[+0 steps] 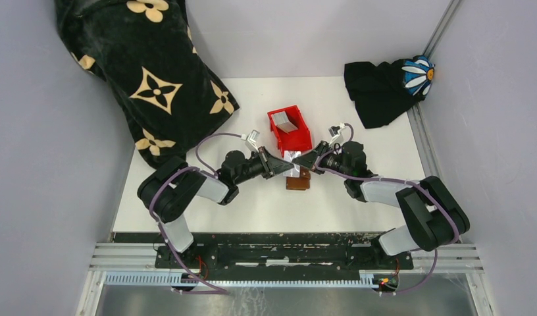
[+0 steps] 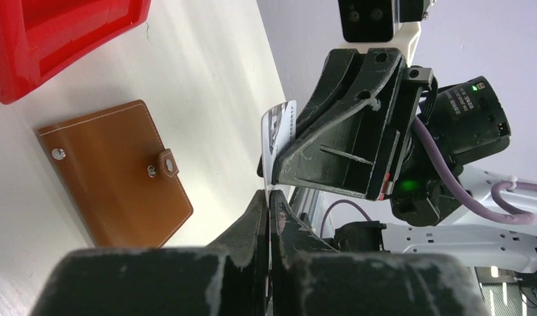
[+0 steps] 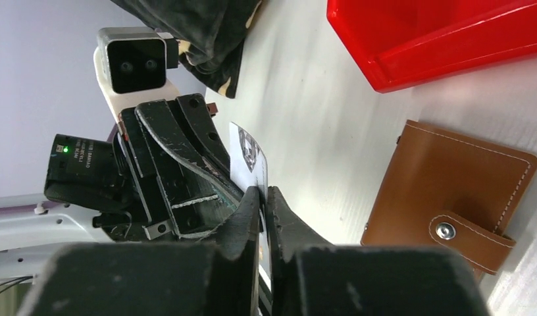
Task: Put the credit cards into the card holder
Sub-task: Pick up the credit card from the storage box, then open the card holder at the center of the board.
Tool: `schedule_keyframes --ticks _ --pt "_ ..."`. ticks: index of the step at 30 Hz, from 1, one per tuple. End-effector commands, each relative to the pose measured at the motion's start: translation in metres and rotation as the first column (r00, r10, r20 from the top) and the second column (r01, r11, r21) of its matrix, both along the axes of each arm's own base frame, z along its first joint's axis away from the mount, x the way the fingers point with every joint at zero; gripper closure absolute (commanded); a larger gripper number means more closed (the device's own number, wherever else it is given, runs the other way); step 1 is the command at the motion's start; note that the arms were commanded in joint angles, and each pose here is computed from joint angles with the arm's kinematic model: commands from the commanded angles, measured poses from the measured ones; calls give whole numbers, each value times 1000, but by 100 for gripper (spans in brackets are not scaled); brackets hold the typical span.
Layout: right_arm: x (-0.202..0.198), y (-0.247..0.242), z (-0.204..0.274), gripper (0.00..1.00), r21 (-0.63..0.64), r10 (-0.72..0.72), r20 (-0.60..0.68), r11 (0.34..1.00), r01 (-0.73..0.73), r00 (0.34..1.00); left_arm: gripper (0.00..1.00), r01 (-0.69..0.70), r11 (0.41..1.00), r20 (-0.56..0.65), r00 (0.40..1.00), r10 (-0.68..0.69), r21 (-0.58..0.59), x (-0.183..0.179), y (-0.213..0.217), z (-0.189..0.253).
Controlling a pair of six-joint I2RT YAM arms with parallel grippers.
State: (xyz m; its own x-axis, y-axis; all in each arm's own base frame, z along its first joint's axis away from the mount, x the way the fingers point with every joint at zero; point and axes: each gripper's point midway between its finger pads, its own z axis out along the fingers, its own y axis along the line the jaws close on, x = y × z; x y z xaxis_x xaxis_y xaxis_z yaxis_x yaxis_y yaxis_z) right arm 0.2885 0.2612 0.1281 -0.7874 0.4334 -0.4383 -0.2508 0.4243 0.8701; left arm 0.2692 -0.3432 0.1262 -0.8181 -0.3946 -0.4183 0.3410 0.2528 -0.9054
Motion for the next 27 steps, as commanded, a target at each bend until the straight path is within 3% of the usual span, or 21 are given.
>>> schedule_keyframes --ticks 1,6,11,18,27 --pt "-8 14 33 98 108 73 77 991 -81 994 93 30 997 58 998 -26 -73 3 -8 29" --pt "-7 8 37 99 44 54 88 997 -58 995 56 -32 998 35 999 31 47 9 1 7" --pt "-6 0 37 99 -44 31 94 999 -27 995 42 -95 987 54 995 88 133 12 15 -5" --pt "-1 -18 21 99 -250 -16 52 968 28 999 37 -206 935 92 978 187 289 21 40 -28" --pt "10 -26 3 99 -550 -28 40 834 45 999 43 -298 850 148 954 259 434 26 66 -54"
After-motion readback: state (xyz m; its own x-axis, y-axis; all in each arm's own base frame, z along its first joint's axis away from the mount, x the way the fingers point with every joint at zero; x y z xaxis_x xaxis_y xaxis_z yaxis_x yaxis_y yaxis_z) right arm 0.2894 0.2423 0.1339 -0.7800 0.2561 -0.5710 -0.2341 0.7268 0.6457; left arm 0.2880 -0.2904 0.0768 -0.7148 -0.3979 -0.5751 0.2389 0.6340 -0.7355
